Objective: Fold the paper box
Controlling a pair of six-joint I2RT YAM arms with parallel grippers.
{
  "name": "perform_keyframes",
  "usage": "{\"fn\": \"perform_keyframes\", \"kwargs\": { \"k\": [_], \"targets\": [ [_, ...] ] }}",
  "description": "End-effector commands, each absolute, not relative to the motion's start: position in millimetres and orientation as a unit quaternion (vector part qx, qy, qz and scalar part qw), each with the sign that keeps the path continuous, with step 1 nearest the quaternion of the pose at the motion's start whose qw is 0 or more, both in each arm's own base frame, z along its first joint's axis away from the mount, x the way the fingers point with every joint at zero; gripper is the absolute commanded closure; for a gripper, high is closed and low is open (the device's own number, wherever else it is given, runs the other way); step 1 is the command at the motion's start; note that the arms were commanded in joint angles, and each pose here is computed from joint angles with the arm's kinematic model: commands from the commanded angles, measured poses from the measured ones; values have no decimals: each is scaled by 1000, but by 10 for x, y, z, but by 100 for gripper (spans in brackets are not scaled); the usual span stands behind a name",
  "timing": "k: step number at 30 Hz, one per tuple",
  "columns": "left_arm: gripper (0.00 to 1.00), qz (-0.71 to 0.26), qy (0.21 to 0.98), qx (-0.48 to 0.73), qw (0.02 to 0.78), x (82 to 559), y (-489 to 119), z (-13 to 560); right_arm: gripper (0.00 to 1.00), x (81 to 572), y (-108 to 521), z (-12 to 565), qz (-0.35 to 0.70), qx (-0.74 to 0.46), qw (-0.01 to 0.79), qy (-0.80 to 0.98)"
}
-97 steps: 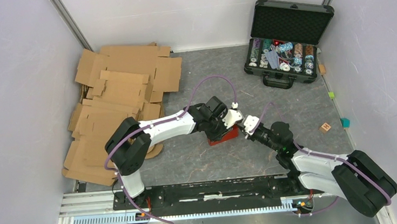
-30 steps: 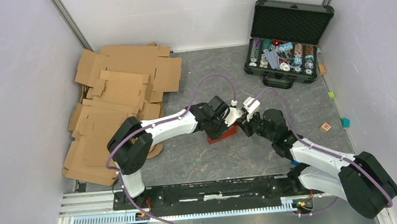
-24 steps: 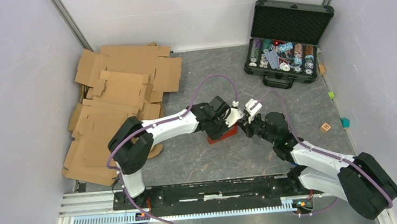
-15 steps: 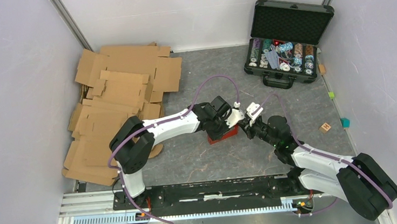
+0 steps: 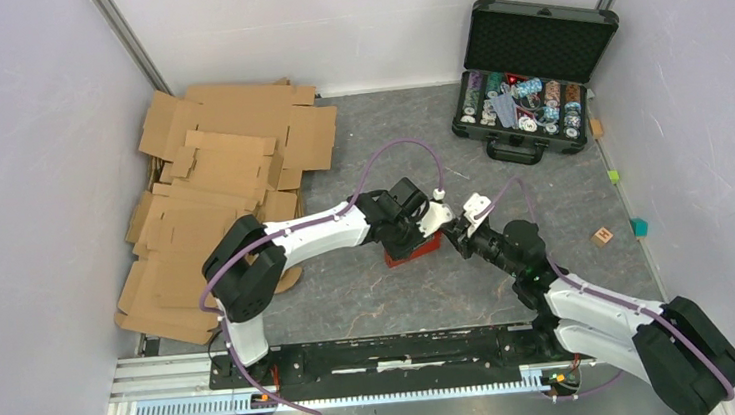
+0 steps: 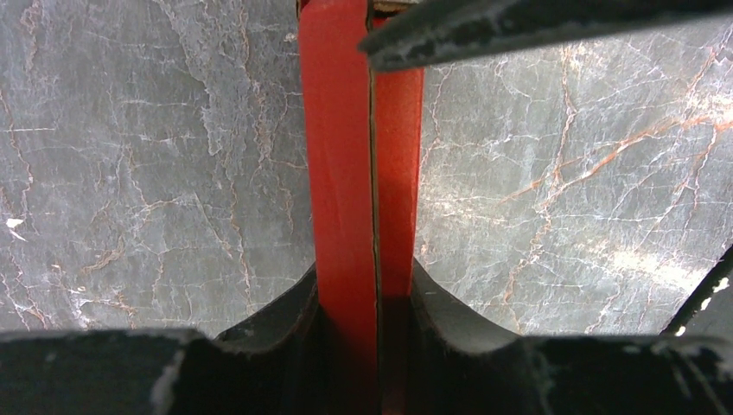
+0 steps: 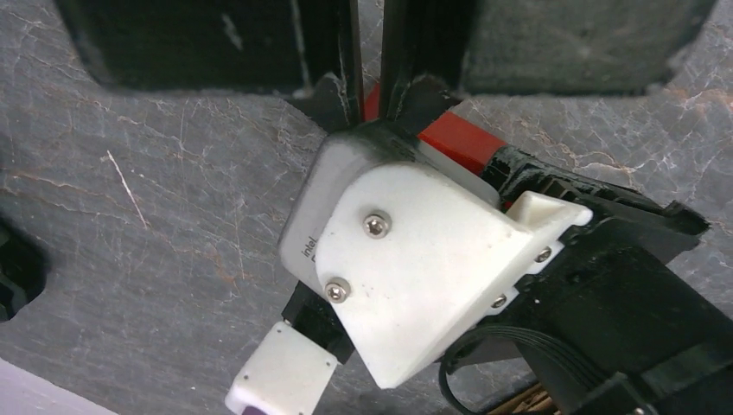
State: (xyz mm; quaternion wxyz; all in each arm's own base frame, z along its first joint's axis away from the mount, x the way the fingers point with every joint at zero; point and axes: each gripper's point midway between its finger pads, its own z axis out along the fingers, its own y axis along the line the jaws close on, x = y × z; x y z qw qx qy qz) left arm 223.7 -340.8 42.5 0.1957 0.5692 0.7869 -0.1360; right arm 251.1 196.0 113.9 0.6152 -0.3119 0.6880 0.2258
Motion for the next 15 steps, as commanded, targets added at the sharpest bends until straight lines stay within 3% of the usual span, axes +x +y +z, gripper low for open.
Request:
{"fn": "perform_keyframes", "kwargs": {
  "k": [1, 6, 10, 15],
  "targets": [
    [81, -142, 783, 591, 133, 1911, -3256, 170, 85, 2530, 1952, 1315, 223, -304, 642, 668],
    [74, -159, 776, 589, 158, 1908, -3302, 274, 83, 2522, 1949, 1230, 221, -308, 629, 679],
    [72, -164, 775, 588, 164, 1912, -3319, 298, 61, 2507, 1946, 1229, 219, -315, 629, 676],
    [69, -166, 774, 587, 168, 1920, -3332, 310, 60, 2501, 1937, 1203, 214, -320, 626, 678]
  ]
}}
